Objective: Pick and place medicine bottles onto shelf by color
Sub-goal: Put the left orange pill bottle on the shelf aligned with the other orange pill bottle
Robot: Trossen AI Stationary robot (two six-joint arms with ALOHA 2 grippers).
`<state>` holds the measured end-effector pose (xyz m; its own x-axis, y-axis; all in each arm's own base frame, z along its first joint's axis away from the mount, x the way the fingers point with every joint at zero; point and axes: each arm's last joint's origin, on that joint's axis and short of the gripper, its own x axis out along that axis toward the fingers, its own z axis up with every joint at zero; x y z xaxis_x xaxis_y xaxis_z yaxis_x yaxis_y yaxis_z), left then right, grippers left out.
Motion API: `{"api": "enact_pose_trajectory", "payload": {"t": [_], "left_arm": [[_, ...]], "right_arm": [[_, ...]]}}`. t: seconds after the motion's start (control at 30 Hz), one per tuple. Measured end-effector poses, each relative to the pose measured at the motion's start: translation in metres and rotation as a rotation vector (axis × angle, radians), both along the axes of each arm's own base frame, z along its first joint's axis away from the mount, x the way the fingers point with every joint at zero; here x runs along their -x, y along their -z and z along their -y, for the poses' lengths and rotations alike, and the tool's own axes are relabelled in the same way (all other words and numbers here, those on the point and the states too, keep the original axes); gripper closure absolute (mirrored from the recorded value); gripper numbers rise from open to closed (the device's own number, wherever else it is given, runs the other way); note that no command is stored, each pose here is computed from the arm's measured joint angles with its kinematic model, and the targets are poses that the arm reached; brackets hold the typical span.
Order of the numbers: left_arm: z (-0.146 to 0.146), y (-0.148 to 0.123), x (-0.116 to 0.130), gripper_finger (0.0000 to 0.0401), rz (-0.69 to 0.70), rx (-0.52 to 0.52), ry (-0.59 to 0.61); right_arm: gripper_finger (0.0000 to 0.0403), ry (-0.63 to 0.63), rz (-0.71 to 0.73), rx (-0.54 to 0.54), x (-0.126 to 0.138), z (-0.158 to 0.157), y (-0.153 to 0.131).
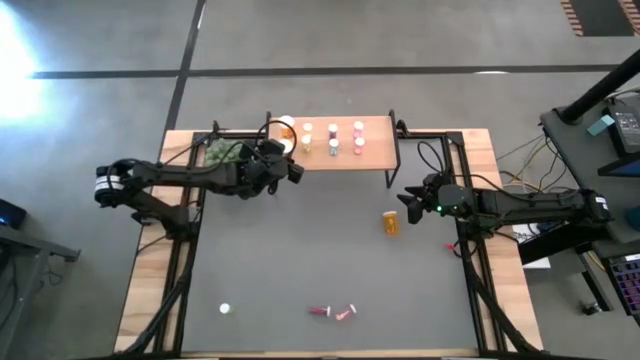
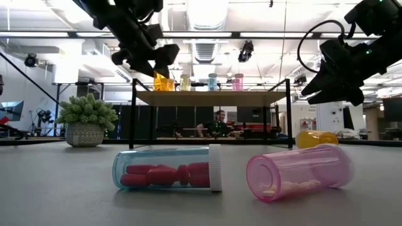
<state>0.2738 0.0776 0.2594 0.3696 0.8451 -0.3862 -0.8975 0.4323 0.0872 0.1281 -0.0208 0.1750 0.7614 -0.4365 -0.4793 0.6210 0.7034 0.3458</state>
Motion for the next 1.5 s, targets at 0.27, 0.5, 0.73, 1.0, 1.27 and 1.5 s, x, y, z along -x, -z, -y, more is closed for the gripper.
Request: {"api": "enact_pose_trajectory", "payload": {"t": [0.27,0.5,0.73,1.0,1.27,1.5], "left_arm": [[-0.005,0.004,-0.005,0.0216,0.010,-0.006,-0.013],[-0.011,0.005,-0.009,0.0216,0.001,-0.028,-0.004],[-0.014,0.009,-0.012,0.0216,-0.002,-0.032,-0.019],[-0.014,0.011,-0.012,0.0216,-0.008,-0.040,-0.034],[-0.020,0.011,-0.010,0.0212,-0.017,-0.046,-0.062],[-0.021,0.016,-0.009,0.0173,-0.040,-0.033,-0.053]], "right_arm": [[0.0199,0.000,0.000,0.000,0.000,0.000,0.000],[0.0199,0.000,-0.003,0.000,0.000,0.000,0.000],[0.0199,0.000,-0.006,0.000,0.000,0.000,0.000],[0.0199,0.000,-0.006,0.000,0.000,0.000,0.001],[0.0199,0.000,-0.006,0.000,0.000,0.000,0.001],[0.0199,0.000,-0.006,0.000,0.000,0.000,0.001]]}}
